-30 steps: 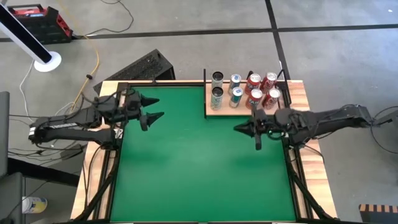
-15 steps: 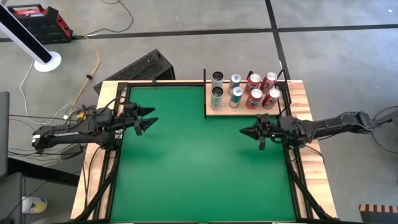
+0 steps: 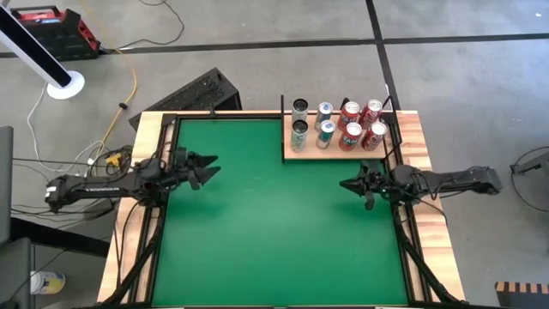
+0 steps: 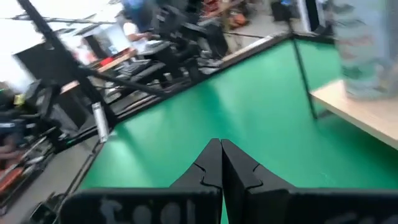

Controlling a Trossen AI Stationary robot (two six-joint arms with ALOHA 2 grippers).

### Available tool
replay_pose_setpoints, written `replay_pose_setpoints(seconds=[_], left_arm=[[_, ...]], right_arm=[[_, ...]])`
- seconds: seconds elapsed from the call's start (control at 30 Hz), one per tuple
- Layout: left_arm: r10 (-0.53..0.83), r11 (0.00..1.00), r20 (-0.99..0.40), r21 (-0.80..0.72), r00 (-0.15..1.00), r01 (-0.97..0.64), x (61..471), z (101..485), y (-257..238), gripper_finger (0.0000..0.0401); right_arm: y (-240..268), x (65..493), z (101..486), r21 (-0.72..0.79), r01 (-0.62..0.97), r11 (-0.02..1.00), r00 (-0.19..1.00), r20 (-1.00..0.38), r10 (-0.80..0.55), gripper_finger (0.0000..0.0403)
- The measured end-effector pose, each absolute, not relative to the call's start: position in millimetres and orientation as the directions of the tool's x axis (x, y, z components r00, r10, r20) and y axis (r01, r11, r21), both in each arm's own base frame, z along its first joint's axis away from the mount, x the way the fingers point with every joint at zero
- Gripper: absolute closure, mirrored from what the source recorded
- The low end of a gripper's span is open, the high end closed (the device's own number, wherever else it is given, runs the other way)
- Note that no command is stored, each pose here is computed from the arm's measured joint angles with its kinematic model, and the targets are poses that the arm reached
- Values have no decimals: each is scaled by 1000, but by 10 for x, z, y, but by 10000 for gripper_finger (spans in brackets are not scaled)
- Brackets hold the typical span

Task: Place canned beverage on shelf
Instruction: Return to Home position

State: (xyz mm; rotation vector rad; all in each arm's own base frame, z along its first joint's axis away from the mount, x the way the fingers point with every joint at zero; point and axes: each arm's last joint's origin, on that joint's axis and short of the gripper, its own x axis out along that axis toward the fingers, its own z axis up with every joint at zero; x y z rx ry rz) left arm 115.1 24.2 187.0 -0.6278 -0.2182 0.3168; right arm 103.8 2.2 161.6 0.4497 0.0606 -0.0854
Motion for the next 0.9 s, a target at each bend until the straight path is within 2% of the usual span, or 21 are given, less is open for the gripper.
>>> replay_pose_setpoints(seconds=[0.1, 0.23, 0.33, 0.43, 0.57, 0.7, 0.8, 0.9], left_arm=[[340, 769, 4, -576, 940, -276, 1176, 1747, 241, 21], [378, 759, -126, -526, 917, -385, 1184, 1616, 254, 21], [390, 736, -143, -545, 910, -401, 1189, 1598, 259, 21], [384, 762, -54, -544, 922, -350, 1199, 1686, 256, 21], [394, 852, 121, -421, 911, -312, 1191, 1864, 227, 21], [432, 868, 136, -329, 892, -370, 1175, 1881, 216, 21], [355, 905, 148, -302, 923, -300, 1165, 1876, 182, 21], [213, 945, 177, -287, 961, -157, 1140, 1866, 136, 21]], right_arm=[[21, 1012, 1652, 362, 65, 930, 997, -70, -43, 381], [11, 998, 1665, 105, 50, 993, 996, -78, -41, 375], [10, 998, 1664, 15, 43, 999, 996, -80, -42, 368], [10, 999, 1662, -11, 42, 999, 996, -82, -43, 364], [9, 999, 1661, -14, 43, 999, 996, -83, -44, 365], [9, 998, 1660, -15, 43, 999, 995, -84, -44, 365], [9, 999, 1659, 50, 49, 998, 995, -84, -45, 365], [10, 999, 1658, 148, 56, 987, 995, -85, -44, 365]])
